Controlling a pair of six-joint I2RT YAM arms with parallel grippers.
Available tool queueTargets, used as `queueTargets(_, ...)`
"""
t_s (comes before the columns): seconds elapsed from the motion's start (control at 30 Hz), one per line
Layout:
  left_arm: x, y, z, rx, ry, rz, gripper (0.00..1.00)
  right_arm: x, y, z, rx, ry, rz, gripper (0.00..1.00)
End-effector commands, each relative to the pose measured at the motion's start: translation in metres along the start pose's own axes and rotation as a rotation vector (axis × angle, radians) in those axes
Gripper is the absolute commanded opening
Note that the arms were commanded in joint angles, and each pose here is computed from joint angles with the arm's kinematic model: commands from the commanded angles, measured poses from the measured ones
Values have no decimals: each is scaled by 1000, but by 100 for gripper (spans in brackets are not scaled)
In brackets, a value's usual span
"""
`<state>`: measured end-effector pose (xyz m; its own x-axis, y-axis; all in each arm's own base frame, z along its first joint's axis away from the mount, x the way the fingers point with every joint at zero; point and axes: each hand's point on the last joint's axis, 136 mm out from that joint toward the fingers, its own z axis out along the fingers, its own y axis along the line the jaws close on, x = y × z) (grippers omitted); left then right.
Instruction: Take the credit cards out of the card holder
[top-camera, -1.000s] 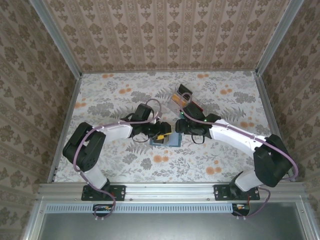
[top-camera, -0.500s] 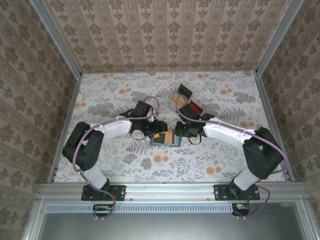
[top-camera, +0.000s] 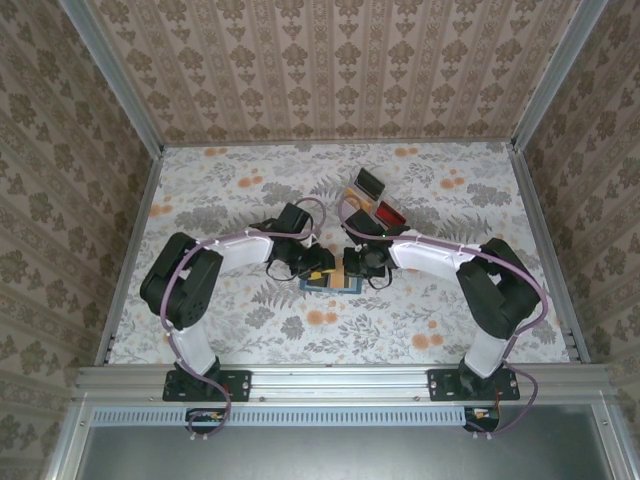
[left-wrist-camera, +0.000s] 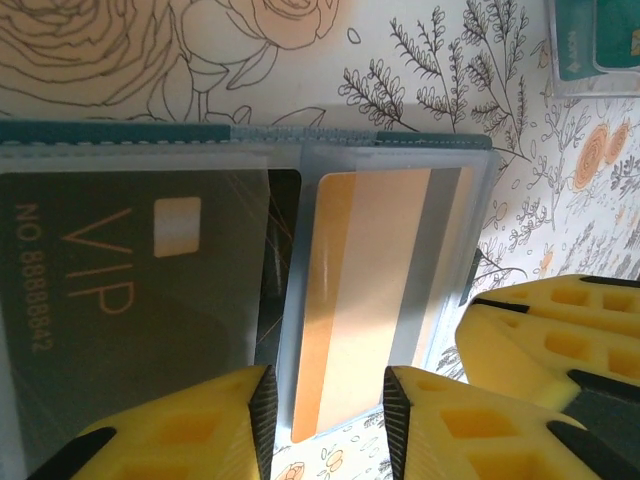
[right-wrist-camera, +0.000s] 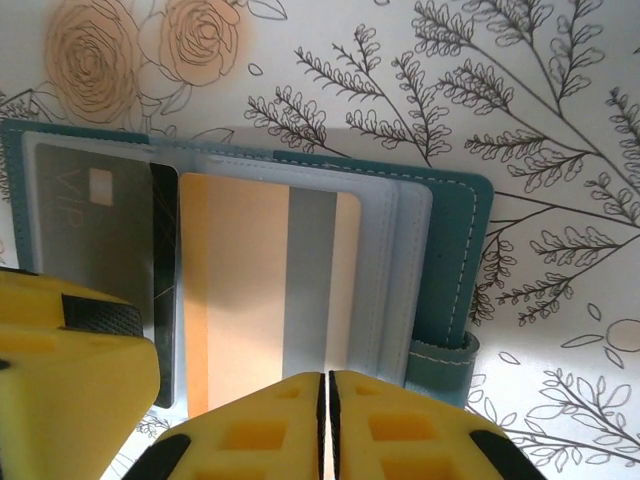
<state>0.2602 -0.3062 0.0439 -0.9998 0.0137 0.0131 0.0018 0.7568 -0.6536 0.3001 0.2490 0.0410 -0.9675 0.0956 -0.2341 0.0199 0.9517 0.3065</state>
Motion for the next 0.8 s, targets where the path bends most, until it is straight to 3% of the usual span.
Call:
queueTargets(0.0,-4,-6,0,6,2,39,35,6,-4,7,28,43,12,13)
queueTargets(0.77,-4,-9,11,61,35,68,35,19,-20,28,80,108,26,13)
